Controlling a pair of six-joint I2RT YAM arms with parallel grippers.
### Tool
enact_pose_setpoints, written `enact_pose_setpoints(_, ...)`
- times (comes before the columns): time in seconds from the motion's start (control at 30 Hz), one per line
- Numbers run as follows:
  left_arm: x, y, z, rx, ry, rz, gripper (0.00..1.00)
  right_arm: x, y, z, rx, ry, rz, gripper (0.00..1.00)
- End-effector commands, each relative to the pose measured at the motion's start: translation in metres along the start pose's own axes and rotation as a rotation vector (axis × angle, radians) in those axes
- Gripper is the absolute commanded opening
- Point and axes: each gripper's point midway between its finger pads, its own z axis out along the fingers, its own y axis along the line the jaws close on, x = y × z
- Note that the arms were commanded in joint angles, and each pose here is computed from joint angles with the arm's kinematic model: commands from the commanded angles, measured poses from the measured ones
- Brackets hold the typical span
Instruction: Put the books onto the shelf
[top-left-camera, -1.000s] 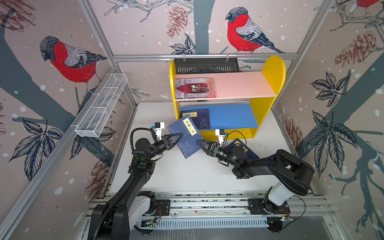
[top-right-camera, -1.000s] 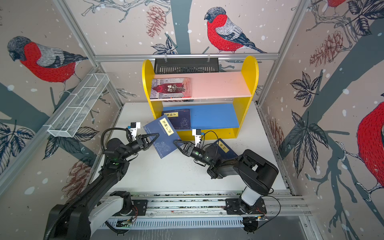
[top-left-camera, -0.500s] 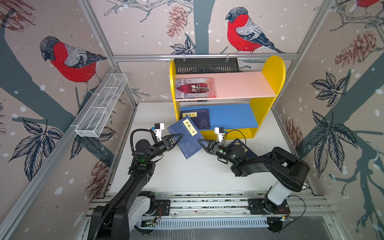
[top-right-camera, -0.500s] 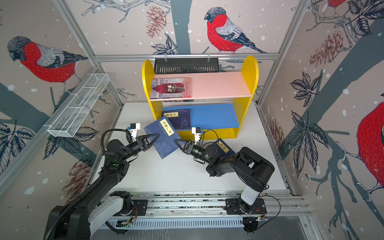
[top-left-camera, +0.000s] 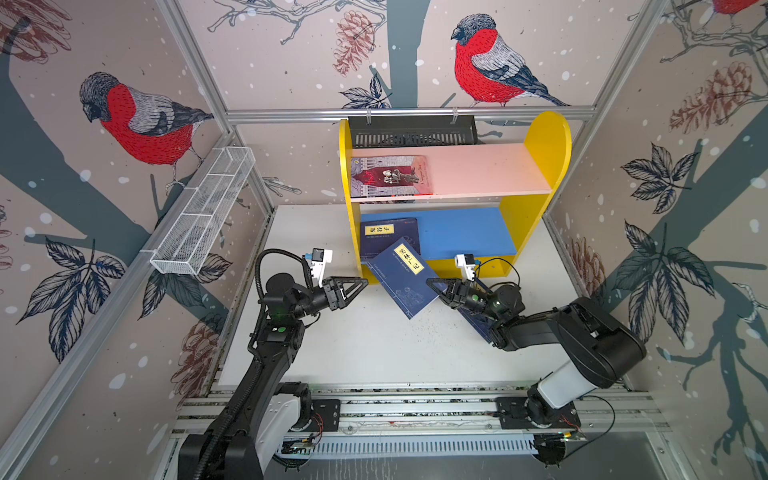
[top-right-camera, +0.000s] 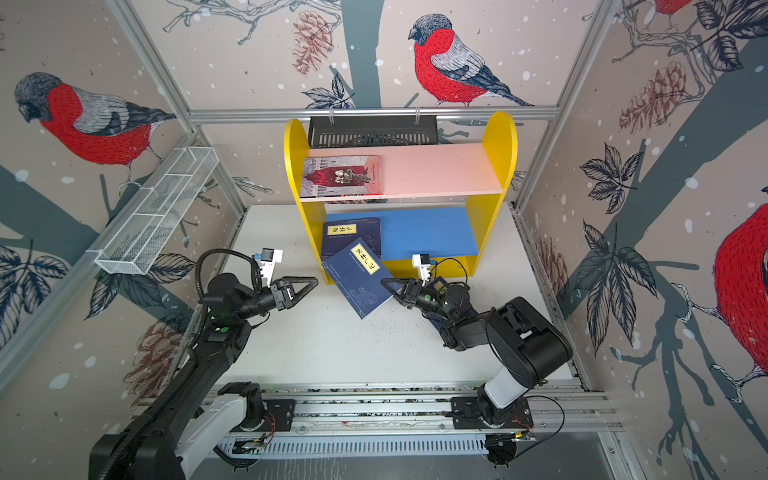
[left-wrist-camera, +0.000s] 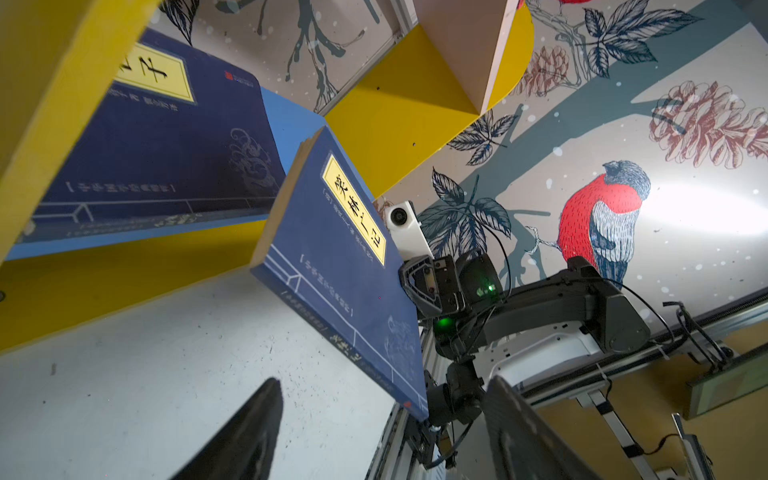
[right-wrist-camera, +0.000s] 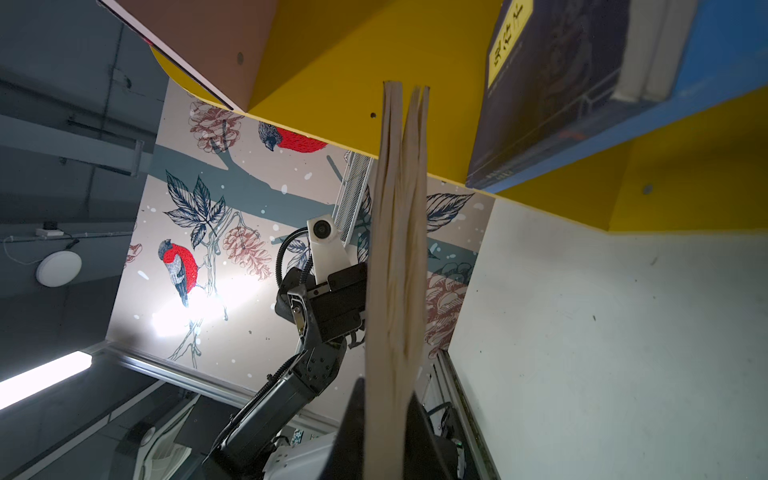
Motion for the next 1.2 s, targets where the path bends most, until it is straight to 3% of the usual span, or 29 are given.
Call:
enact_pose_setpoints(0.0,0.013,-0.012,-0.002,0.067,0.077,0.059,0.80,0.015,0.046,-0.015,-0.145,0.128,-0.129,0.01)
enact_pose_setpoints(0.2,0.013,0.001,0.000,0.016,0.082,0.040,0.82,0.012,0.051,-0.017,-0.071,0.201,-0.200,0.01)
enact_pose_setpoints(0.43,0.004,-0.007,0.003,0.071,0.077,-0.008,0.84,0.008,0.036,-0.015,0.161,0.274,-0.323,0.01)
enact_pose_setpoints(0.6,0.008,-0.023,0.001,0.153,0.096,-0.025,0.86,0.012,0.039,-0.018,0.187,0.301,-0.326,0.01)
enact_pose_setpoints(0.9,0.014,0.009,0.004,0.009,0.102,0.030,0.86,0.018,0.057,-0.019,0.168,0.332,-0.351,0.01)
enact_pose_setpoints(1.17,0.018,-0.010,0.014,0.112,0.153,-0.004,0.82,0.035,0.063,-0.009,0.144,0.409,-0.362,0.01)
